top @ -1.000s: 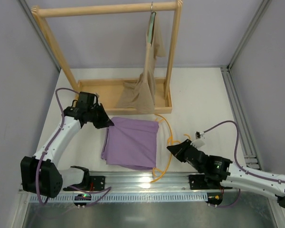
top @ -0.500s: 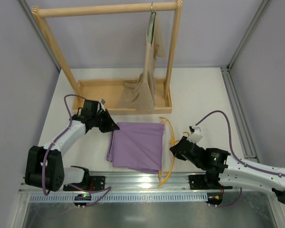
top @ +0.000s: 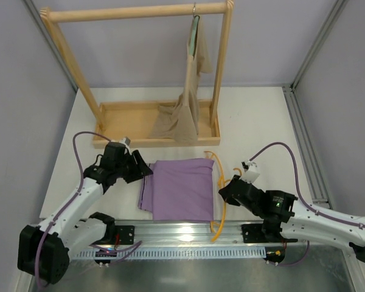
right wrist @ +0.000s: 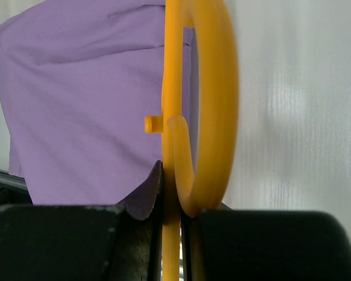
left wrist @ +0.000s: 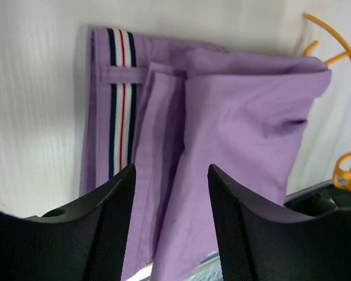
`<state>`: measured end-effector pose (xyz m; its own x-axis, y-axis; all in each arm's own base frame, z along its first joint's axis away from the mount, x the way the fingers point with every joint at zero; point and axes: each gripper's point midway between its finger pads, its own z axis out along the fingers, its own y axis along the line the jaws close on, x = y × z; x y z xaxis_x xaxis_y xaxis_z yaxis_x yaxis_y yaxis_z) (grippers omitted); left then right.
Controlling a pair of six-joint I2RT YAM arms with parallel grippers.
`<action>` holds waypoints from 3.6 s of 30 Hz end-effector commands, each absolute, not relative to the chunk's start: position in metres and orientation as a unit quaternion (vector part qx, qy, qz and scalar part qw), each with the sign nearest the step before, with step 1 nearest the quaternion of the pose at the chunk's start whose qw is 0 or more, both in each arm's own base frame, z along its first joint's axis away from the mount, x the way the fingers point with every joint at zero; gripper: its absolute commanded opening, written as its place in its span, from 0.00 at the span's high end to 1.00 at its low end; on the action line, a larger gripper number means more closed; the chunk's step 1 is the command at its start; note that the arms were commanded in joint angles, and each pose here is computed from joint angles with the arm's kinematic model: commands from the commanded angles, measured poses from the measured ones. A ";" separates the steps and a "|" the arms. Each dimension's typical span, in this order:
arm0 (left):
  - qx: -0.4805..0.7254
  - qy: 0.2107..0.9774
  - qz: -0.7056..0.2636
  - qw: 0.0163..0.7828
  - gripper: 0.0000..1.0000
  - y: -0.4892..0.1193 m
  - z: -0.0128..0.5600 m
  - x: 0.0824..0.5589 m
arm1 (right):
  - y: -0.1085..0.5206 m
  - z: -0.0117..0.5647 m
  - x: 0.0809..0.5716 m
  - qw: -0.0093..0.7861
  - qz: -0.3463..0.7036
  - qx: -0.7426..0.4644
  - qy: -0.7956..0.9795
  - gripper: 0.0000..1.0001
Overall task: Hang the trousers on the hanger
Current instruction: Place trousers on hanger
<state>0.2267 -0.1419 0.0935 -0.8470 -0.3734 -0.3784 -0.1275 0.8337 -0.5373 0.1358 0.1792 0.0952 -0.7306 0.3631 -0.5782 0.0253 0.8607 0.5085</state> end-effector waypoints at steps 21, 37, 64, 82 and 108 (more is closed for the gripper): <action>-0.158 0.889 -0.401 0.155 0.39 -0.209 0.063 0.167 | 0.189 0.105 0.143 0.362 0.256 0.113 0.889 0.96; -0.133 0.917 -0.327 0.185 0.43 -0.187 0.073 0.161 | 0.186 0.104 0.141 0.362 0.258 0.115 0.888 0.96; -0.151 0.875 -0.428 0.169 1.00 -0.222 0.105 0.152 | 0.196 0.088 0.140 0.353 0.291 0.127 0.880 0.96; -0.171 0.907 -0.283 0.261 1.00 -0.159 0.162 0.191 | 0.161 0.021 0.135 0.334 0.273 0.243 0.869 0.96; -0.182 0.930 -0.232 0.218 0.66 -0.145 0.068 0.182 | 0.159 0.120 0.135 0.381 0.248 0.098 0.885 0.96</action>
<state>0.1562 -0.1515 0.0402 -0.8801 -0.4338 -0.1930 -0.2867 0.8096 -0.5123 0.1285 0.1619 0.1150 -0.7139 0.4321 -0.5510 0.0601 0.8218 0.5666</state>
